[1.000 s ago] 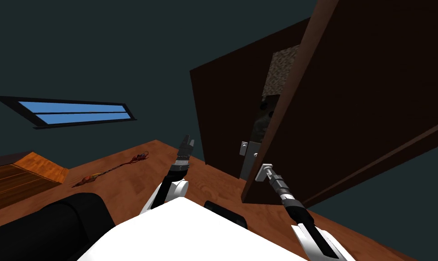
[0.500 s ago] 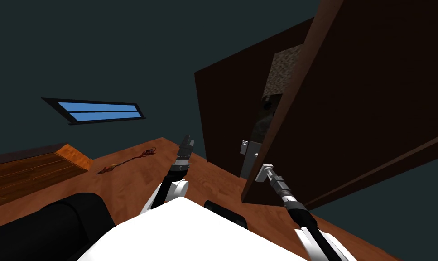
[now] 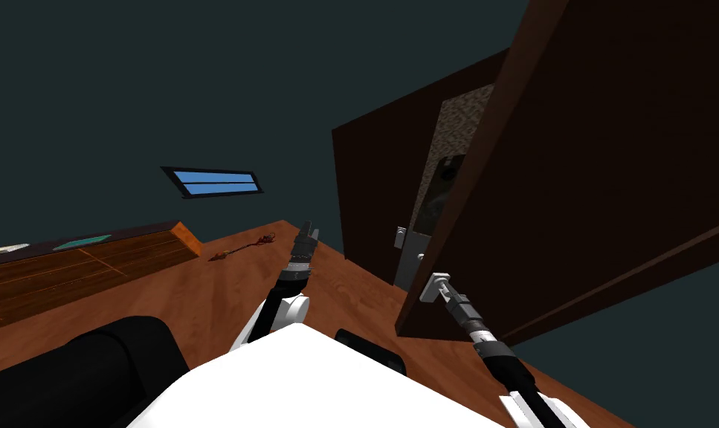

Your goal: Pull the door open

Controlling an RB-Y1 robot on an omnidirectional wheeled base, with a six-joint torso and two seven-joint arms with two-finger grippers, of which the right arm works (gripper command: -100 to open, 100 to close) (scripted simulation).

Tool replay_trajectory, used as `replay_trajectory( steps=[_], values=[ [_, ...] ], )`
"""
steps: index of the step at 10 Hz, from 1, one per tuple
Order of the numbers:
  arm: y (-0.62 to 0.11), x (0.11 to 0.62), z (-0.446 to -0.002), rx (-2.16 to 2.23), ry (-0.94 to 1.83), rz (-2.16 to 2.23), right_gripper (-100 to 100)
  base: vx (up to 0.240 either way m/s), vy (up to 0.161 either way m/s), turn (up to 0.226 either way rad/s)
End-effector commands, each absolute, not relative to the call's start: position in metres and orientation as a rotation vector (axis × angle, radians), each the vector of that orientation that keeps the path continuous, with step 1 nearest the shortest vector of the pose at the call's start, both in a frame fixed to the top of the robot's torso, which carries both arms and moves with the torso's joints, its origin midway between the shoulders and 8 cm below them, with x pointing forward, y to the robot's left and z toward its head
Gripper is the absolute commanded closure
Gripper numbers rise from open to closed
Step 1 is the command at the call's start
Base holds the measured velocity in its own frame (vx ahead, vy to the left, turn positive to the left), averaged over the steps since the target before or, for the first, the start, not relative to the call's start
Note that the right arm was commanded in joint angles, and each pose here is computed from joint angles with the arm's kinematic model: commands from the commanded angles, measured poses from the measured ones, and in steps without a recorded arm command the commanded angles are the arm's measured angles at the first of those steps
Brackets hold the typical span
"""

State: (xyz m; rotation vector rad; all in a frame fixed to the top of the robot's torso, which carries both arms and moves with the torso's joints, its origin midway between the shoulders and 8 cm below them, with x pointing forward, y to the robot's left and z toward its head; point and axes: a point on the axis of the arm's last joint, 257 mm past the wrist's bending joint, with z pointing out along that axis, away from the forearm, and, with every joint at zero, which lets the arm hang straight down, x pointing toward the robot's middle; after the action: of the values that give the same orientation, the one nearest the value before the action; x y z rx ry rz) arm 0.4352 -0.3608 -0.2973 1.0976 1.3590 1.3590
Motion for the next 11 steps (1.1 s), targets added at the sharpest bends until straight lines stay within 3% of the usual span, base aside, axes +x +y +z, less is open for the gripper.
replay_trajectory(
  steps=[1,11],
  values=[
    [-0.362,0.428,-0.296,1.085,1.378,1.378,100,-0.222,-0.125,0.203],
    [-0.367,0.399,-0.298,1.04,1.442,1.441,100,-0.179,-0.114,0.134]
  ],
)
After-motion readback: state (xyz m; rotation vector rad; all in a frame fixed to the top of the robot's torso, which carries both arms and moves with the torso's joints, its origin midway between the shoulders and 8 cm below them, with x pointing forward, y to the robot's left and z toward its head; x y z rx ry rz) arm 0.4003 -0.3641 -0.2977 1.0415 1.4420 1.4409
